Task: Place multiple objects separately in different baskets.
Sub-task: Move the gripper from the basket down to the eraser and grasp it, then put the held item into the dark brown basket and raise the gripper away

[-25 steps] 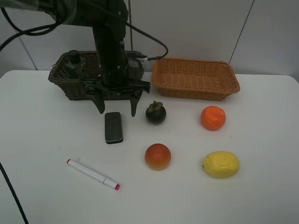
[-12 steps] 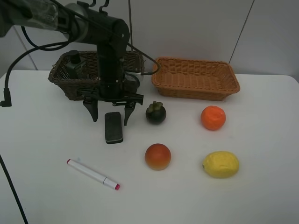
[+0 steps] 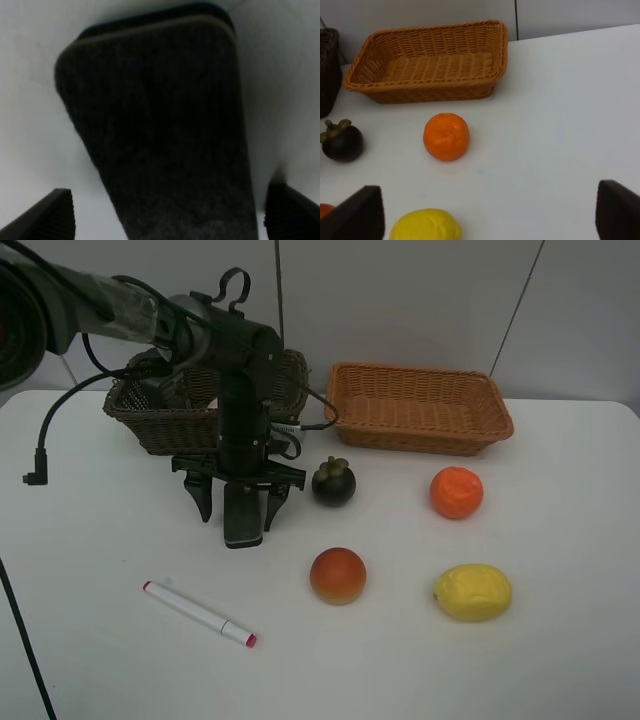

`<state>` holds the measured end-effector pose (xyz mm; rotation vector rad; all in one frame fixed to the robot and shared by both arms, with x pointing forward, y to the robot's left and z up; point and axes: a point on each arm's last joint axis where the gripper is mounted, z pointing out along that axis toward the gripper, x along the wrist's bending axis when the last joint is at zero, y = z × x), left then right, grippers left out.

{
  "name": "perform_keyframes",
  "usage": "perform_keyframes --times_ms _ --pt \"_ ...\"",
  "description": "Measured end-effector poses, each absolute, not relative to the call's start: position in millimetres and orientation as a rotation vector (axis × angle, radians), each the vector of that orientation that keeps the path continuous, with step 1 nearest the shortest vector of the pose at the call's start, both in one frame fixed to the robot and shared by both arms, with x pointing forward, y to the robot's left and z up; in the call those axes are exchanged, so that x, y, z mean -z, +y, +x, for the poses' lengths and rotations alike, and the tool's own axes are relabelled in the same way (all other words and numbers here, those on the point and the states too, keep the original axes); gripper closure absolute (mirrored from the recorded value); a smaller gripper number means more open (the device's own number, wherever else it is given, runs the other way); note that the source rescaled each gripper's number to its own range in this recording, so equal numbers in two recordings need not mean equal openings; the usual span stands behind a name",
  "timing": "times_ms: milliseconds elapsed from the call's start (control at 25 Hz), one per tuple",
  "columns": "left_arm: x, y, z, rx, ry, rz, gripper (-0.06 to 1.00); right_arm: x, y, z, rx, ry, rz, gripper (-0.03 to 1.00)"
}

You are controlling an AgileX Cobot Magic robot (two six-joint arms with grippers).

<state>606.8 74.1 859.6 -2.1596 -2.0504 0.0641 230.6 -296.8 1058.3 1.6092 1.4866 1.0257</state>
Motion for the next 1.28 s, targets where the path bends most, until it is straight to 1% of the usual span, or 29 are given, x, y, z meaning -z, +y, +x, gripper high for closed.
perform_keyframes --times_ms 200,280,320,360,440,800,960,1040,1160,1280 --pt "-856 74 608 -0.065 -2.041 -2.17 -0.06 -1058 -297 231 -1.026 1.487 1.609 -0.02" --pt "-855 73 608 -0.066 -2.035 -2.174 -0.02 -1058 -297 231 -1.026 1.487 1.609 -0.02" --pt "-854 73 608 -0.066 -2.032 -2.176 0.02 -1058 -297 231 -1.026 1.487 1.609 -0.02" --pt "-854 72 608 -0.074 -2.038 -2.177 0.1 -1058 -297 231 -1.026 1.487 1.609 -0.02" --pt "-853 70 608 -0.086 -2.051 -2.182 0.35 -1058 -297 231 -1.026 1.487 1.609 -0.02" --pt "-854 70 607 -0.093 -1.98 -2.237 0.36 -1058 -297 231 -1.026 1.487 1.609 -0.02" --pt "-864 71 606 -0.106 -1.903 -2.314 0.36 -1058 -297 231 -1.026 1.487 1.609 -0.02" --pt "-883 70 604 -0.133 -1.896 -2.367 0.36 -1058 -297 231 -1.026 1.487 1.609 -0.02" --pt "-930 64 601 -0.188 -1.928 -2.511 0.36 -1058 -297 231 -1.026 1.487 1.609 -0.02" --pt "-976 59 601 -0.168 -1.944 -2.701 0.36 -1058 -297 231 -1.026 1.487 1.609 -0.02"
